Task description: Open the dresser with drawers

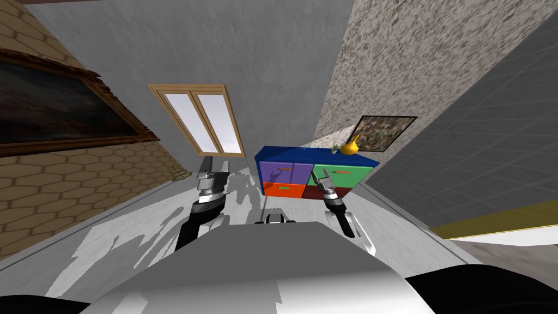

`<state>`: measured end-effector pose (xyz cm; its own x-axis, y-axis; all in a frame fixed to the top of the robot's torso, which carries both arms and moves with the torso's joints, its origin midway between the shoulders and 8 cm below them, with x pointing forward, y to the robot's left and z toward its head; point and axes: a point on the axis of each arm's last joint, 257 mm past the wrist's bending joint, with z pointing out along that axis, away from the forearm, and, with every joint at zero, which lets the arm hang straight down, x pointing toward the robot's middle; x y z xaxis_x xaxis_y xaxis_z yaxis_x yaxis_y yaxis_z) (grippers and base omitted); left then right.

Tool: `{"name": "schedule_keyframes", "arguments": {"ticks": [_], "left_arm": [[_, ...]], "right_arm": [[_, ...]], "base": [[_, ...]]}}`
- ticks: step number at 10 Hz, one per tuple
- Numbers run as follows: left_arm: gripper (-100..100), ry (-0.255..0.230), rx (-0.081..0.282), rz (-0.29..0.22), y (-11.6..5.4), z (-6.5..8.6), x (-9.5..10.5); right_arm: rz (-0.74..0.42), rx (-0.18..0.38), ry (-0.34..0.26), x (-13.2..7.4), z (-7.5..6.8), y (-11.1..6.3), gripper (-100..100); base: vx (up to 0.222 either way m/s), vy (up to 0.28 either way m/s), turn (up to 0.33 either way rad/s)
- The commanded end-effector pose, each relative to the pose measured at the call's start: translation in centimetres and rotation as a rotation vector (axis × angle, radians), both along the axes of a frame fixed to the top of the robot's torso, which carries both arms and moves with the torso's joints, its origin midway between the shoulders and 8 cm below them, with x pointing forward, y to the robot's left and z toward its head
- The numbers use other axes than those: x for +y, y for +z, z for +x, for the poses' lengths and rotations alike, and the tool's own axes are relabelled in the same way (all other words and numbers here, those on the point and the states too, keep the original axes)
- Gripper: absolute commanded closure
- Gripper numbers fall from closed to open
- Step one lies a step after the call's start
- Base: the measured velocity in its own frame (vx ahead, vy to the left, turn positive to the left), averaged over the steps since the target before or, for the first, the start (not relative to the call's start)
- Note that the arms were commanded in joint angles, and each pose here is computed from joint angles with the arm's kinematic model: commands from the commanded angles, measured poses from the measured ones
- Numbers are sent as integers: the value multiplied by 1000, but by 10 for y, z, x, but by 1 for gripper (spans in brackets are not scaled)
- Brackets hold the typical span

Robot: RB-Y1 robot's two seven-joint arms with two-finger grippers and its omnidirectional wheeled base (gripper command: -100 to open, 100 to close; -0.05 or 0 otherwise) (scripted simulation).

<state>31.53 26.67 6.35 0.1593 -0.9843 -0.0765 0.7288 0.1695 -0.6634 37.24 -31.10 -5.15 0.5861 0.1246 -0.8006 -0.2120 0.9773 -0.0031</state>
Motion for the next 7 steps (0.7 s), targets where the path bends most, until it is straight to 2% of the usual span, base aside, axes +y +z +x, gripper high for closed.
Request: {"name": "schedule_keyframes", "arguments": {"ticks": [1, 2, 4, 5, 6, 7], "left_arm": [[0, 0, 0, 0, 0, 0, 0], [0, 0, 0, 0, 0, 0, 0], [0, 0, 0, 0, 0, 0, 0], [0, 0, 0, 0, 0, 0, 0], [0, 0, 0, 0, 0, 0, 0], [0, 0, 0, 0, 0, 0, 0]], "right_arm": [[-85, 9, -73, -10, 3, -13, -100], [-126, 26, -112, -19, 6, -24, -100], [-157, 20, -135, -19, 6, -24, -100], [-206, 37, -178, -28, 7, -36, -100], [-227, 33, -193, -28, 7, -36, -100], [-268, 53, -229, -38, 9, -49, -100]], "base": [[85, 100, -8], [104, 101, -10], [54, 71, -3], [52, 80, -6], [61, 76, -10], [83, 104, -7]]}}
